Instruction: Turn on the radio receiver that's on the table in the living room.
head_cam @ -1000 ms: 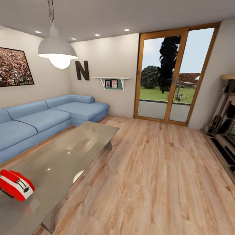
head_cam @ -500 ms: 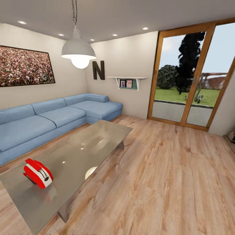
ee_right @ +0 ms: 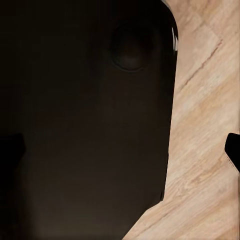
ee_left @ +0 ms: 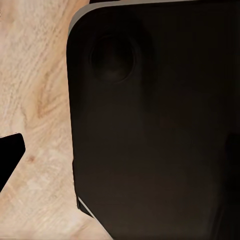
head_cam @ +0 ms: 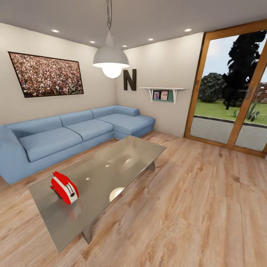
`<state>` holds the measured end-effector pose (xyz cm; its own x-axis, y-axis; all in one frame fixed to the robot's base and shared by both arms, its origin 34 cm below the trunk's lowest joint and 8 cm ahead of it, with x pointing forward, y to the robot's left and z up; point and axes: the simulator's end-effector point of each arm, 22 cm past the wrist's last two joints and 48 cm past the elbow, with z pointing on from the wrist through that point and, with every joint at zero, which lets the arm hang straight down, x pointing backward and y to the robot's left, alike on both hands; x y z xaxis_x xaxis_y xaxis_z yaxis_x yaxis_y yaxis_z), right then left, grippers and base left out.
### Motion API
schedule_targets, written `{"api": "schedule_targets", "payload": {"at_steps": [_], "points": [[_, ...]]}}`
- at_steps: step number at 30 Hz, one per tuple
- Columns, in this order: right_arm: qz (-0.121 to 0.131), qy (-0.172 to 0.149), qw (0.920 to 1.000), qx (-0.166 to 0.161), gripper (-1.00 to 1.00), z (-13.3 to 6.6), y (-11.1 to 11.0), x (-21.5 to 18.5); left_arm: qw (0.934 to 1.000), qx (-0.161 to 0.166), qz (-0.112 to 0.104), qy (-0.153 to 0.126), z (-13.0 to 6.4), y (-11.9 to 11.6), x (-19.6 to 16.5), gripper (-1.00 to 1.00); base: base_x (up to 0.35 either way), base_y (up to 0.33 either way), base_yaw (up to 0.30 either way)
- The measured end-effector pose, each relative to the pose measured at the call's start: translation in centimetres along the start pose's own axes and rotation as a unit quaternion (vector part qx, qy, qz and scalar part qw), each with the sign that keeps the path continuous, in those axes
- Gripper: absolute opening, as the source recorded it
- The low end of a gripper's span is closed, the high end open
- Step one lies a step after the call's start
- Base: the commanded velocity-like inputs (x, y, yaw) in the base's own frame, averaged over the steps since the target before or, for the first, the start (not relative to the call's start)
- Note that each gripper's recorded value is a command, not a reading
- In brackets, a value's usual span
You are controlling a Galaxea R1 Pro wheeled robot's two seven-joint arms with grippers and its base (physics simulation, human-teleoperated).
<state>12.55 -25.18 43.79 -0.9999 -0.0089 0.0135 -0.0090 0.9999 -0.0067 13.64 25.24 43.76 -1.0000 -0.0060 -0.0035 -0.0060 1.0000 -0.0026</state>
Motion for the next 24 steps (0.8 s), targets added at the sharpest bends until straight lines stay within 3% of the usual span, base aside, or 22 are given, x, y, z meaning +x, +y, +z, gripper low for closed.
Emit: {"api": "schedule_targets", "payload": {"at_steps": [17, 21, 24], "points": [[0.0, 0.0, 1.0, 0.0, 1.0, 0.0, 0.01, -0.01, 1.0, 0.0, 0.0, -0.001, 0.0, 0.0, -0.04, 1.0, 0.0, 0.0, 0.29], [0.0, 0.001, 1.0, 0.0, 1.0, 0.0, -0.06, 0.02, 1.0, -0.001, -0.001, 0.0, 0.0, 0.15, -0.03, 1.0, 0.029, 0.0, 0.107], [0.0, 0.001, 1.0, 0.0, 1.0, 0.0, -0.04, 0.03, 0.9998, -0.002, -0.017, -0.001, 0.0, 0.29, -0.05, 1.0, 0.223, 0.0, 0.02]]}}
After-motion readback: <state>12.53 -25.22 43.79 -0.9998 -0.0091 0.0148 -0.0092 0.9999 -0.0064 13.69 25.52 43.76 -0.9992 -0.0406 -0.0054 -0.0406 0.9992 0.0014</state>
